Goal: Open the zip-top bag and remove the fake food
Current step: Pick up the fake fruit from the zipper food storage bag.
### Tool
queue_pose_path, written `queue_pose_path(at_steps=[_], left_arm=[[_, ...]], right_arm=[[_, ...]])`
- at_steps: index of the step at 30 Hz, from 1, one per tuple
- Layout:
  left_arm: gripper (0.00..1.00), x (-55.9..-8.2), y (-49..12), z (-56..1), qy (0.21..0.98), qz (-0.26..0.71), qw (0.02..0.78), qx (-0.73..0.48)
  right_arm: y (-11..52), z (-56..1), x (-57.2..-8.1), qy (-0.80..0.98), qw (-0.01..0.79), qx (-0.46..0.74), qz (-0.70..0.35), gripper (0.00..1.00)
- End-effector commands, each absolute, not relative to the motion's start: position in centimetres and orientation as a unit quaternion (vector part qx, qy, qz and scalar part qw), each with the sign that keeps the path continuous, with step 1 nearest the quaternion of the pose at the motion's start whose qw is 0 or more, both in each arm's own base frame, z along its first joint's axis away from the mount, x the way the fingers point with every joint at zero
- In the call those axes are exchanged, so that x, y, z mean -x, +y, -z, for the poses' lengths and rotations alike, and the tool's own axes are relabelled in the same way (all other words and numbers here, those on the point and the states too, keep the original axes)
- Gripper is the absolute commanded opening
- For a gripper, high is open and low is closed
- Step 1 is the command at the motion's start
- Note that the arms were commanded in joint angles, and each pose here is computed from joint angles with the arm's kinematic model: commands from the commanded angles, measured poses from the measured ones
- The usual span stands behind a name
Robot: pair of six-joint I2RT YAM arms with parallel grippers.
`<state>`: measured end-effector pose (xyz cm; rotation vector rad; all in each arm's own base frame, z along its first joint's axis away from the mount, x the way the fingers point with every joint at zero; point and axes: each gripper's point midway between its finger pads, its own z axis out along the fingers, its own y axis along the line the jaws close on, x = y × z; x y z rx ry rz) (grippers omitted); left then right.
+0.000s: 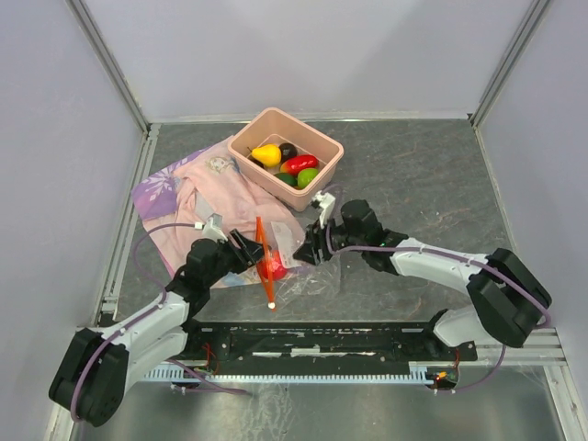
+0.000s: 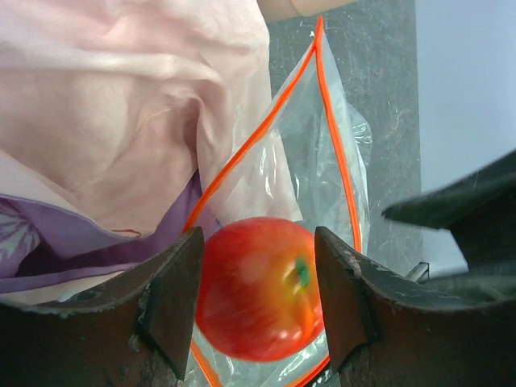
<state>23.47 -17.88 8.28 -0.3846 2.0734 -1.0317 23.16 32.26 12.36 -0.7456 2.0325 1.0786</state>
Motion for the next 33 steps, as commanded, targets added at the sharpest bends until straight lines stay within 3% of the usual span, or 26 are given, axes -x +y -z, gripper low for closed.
queue_pose_path(at_steps=[1, 4, 12, 23, 33], left_arm=[[0.64, -23.8, -18.2, -9.4, 0.796, 0.428, 0.398, 0.156], [0.66, -23.5, -18.3, -9.1, 0.800, 0.428, 0.393, 0.150], [0.85, -22.6, -19.5, -9.7, 0.805, 0.447, 0.379, 0.090], [0.86, -22.6, -20.8, -10.4, 0.807, 0.466, 0.357, 0.069], [0.94, -22.7, -20.1, -10.0, 0.806, 0.455, 0.341, 0.162]], right_arm=[[36.0, -14.2, -21.4, 0.745, 0.371, 0.348, -0.431, 0.60], [36.4, -12.7, -21.6, 0.771, 0.354, 0.339, -0.407, 0.58], [35.3, -9.8, -22.9, 0.815, 0.340, 0.319, -0.343, 0.58], [34.5, -9.4, -24.1, 0.826, 0.341, 0.292, -0.341, 0.59], [34.6, -8.2, -24.2, 0.832, 0.325, 0.271, -0.359, 0.52]])
